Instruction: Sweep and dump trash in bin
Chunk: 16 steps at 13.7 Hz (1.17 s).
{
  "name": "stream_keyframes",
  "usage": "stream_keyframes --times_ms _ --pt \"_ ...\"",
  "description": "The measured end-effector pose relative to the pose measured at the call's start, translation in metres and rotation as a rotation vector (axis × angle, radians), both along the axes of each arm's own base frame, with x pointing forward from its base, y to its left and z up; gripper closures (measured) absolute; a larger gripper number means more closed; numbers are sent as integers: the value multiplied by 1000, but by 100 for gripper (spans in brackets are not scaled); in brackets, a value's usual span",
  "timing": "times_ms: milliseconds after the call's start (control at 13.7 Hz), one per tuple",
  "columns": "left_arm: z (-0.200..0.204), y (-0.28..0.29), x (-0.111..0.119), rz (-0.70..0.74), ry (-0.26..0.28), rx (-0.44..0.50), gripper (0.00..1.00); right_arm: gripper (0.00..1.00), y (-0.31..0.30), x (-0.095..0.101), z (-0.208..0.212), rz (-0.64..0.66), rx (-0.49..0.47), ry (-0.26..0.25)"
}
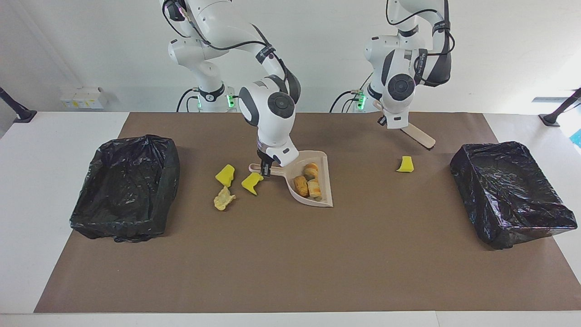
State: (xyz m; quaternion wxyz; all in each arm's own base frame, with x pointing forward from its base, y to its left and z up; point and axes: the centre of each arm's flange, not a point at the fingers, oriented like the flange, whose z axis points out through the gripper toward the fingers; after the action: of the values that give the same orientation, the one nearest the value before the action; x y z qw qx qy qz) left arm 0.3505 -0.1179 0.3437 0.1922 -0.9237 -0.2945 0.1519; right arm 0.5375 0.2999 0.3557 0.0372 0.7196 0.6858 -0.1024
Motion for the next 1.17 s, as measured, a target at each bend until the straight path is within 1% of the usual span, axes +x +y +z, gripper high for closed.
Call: stream_keyframes --times_ms 219,364,656,728,874,1093,1166 --pt "-7 -12 16 -36 -81 -105 74 67 0 0 0 0 0 0" --pt "-8 -20 28 -53 -114 -167 74 67 0 0 0 0 0 0" --pt "3 -43 66 -221 -172 -316 74 67 0 0 -1 0 0 1" --pt "1 -49 70 -269 -179 -346 74 67 0 0 -1 0 0 1" --pt "-5 -64 77 -390 -177 -395 74 67 0 0 -1 0 0 0" --pt "-10 -99 95 -526 -172 -452 74 67 0 0 -1 -1 0 0" --pt "-9 -112 98 -573 -167 -476 74 67 0 0 -1 -1 0 0"
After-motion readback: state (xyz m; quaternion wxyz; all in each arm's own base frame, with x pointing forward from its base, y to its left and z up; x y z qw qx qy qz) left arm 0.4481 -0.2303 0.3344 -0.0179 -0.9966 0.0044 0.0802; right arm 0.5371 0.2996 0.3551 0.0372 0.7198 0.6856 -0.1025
